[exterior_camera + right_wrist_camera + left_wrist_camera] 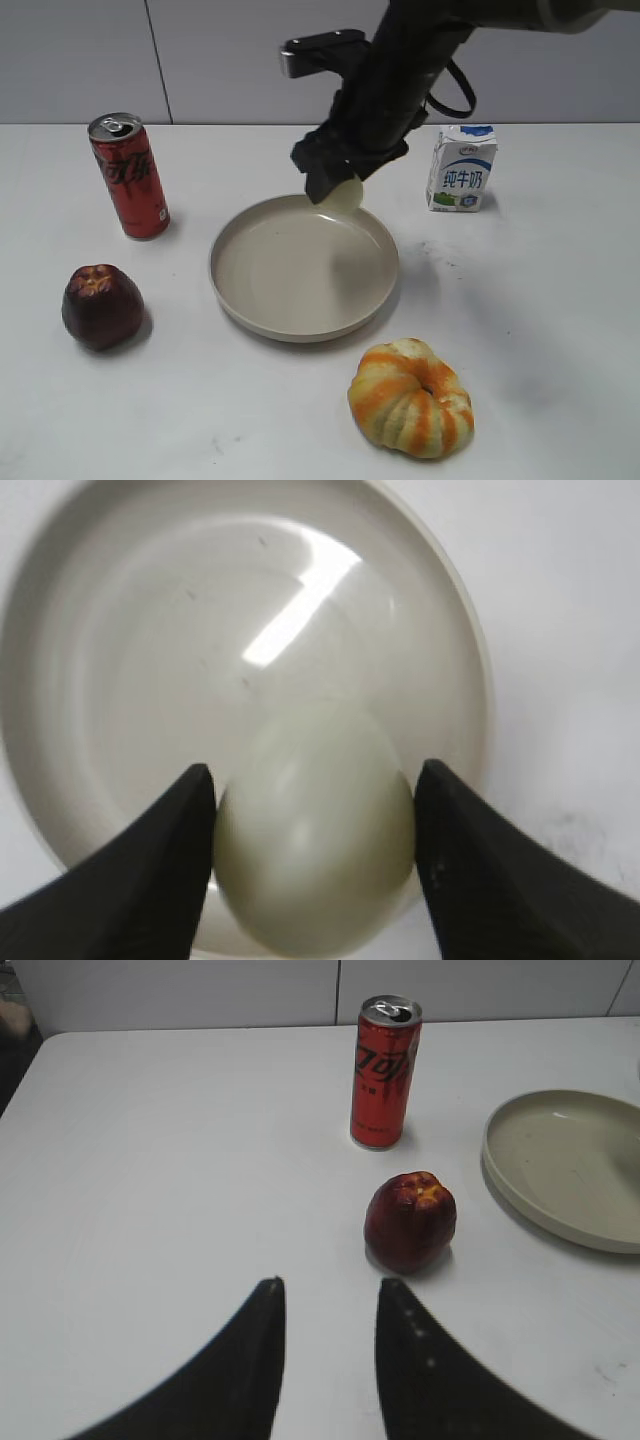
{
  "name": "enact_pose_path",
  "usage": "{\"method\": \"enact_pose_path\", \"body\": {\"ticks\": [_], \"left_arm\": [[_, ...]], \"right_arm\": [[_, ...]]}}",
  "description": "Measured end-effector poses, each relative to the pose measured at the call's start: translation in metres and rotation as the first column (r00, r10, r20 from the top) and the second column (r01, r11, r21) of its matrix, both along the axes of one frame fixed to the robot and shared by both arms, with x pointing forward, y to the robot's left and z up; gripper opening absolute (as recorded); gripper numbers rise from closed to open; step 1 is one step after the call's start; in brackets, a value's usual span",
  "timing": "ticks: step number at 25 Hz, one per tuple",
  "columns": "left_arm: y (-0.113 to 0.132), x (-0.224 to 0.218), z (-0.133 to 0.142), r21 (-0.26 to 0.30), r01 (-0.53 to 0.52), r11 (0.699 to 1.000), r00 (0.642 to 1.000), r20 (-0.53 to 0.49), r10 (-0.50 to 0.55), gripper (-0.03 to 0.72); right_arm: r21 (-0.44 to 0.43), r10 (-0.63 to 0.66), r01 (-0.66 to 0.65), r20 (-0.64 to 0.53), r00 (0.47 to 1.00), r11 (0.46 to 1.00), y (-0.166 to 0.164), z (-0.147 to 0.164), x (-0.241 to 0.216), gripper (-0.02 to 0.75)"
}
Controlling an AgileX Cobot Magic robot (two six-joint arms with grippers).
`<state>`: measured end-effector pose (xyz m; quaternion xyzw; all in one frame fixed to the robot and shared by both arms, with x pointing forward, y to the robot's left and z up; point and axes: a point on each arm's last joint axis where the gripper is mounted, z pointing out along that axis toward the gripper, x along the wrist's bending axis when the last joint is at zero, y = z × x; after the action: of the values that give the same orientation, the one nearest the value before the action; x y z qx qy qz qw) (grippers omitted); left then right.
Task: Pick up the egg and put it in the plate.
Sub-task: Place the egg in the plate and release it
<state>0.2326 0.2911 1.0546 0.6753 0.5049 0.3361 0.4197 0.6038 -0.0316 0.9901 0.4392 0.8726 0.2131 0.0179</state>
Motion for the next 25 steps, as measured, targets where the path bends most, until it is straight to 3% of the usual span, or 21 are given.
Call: {"method": "enact_pose_path", "body": {"ticks": [3, 7, 12, 17, 21, 25], "left_arm": [[0.0, 0.0, 0.0, 0.0, 0.0, 1.0, 1.0, 0.0, 0.0, 0.23], [0.0, 0.0, 0.0, 0.0, 0.0, 1.0, 1.0, 0.0, 0.0, 0.23], [0.0, 0.0, 0.0, 0.0, 0.0, 1.0, 1.0, 0.0, 0.0, 0.23], [0.0, 0.0, 0.0, 0.0, 0.0, 1.0, 1.0, 0.0, 0.0, 0.23], [0.0, 0.0, 0.0, 0.0, 0.0, 1.0, 1.0, 0.0, 0.0, 0.23], [0.0, 0.0, 0.0, 0.0, 0.0, 1.0, 1.0, 0.0, 0.0, 0.23]], "right_arm": [[0.008, 0.026, -0.026, 0.007, 1.0, 1.0, 0.013, -0.002, -0.002, 0.442], [-0.042, 0.032, -0.035, -0.067, 0.997, 0.999, 0.015, -0.03, -0.001, 0.444], [-0.072, 0.036, -0.044, -0.113, 0.993, 0.996, 0.014, -0.043, -0.002, 0.594], [-0.082, 0.043, -0.052, -0.116, 0.992, 0.995, 0.014, -0.039, -0.001, 0.622], [-0.139, -0.001, -0.018, -0.13, 0.991, 0.99, 0.001, -0.025, 0.009, 0.622], [-0.149, -0.118, 0.096, -0.152, 0.981, 0.984, -0.042, -0.01, 0.035, 0.619]]}}
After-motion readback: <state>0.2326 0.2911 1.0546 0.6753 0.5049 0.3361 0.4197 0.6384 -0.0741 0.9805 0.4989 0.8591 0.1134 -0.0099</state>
